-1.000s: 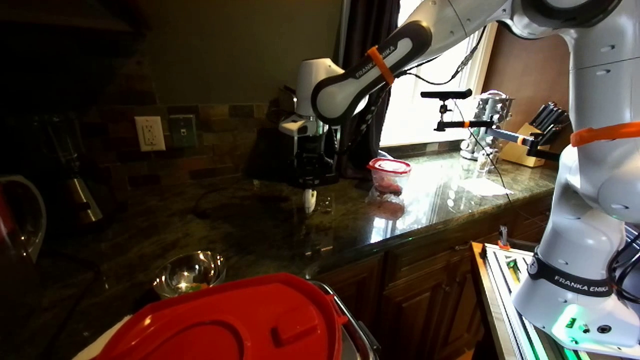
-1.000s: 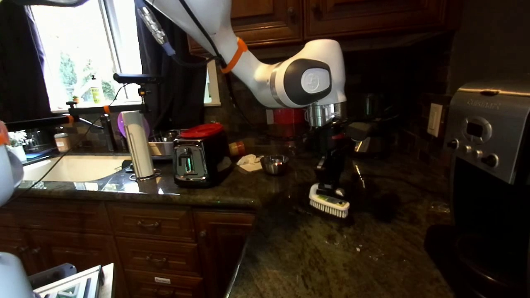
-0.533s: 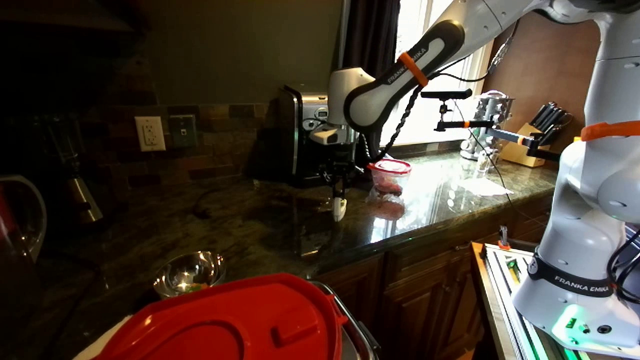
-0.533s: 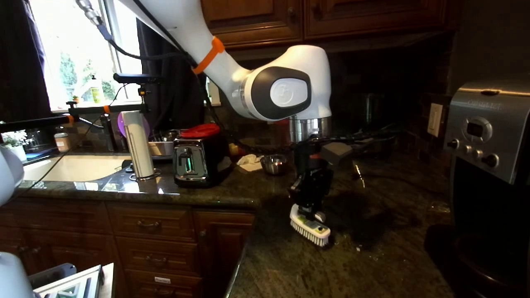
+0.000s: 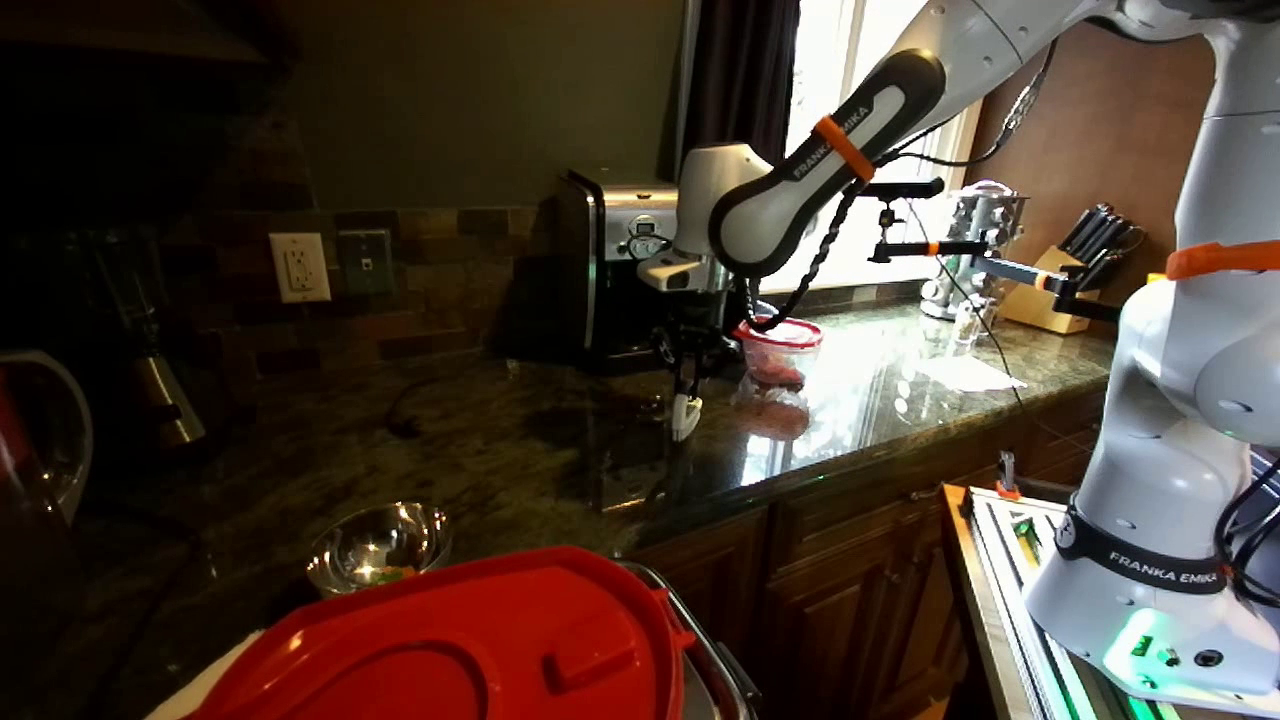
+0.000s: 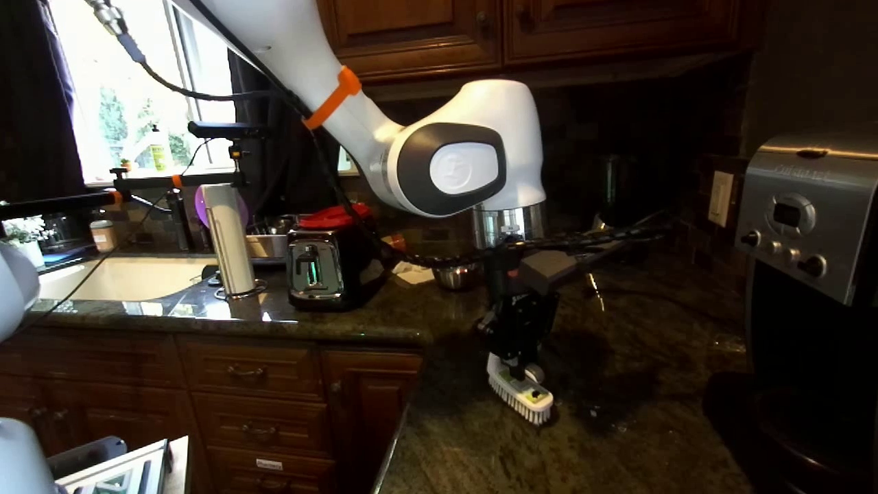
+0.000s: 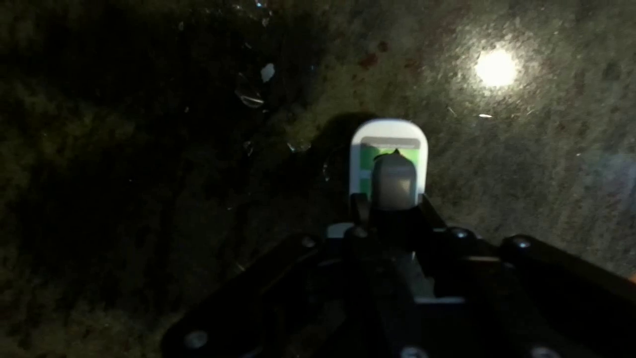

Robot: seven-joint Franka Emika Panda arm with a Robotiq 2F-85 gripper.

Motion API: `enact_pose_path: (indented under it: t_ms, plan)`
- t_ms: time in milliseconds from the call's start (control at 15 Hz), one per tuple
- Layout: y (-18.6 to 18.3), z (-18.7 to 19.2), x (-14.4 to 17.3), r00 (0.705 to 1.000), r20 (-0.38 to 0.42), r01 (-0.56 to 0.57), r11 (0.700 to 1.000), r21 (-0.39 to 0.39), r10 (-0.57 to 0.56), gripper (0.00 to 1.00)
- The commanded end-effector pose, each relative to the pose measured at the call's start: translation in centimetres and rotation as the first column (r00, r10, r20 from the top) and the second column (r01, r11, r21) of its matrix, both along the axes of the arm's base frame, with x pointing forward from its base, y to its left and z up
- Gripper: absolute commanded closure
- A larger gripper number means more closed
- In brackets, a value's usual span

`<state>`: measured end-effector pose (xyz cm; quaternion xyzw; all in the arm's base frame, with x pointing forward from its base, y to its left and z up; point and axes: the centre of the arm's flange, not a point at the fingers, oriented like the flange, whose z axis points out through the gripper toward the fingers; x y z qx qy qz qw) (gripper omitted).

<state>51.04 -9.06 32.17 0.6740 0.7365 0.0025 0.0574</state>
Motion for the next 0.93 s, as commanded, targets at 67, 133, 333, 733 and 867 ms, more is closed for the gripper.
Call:
enact_pose_path:
  t_ms: [67, 133, 333, 733, 867]
  plan:
    - [-1.0, -0.3, 2.0, 0.998, -0.056, -0.020, 0.999, -0.047, 0.018, 0.94]
    - [-1.2, -0.5, 2.8, 0.995, -0.094, -0.041, 0.998, -0.040, 0.038, 0.94]
    - [-1.0, -0.8, 4.1, 0.979, -0.179, -0.096, 0.995, 0.007, 0.096, 0.94]
    - [-1.3, 3.0, 6.9, 0.952, -0.274, -0.143, 0.990, -0.002, 0.137, 0.94]
    - [-1.1, 2.9, 7.3, 0.942, -0.327, -0.091, 0.995, -0.050, 0.070, 0.94]
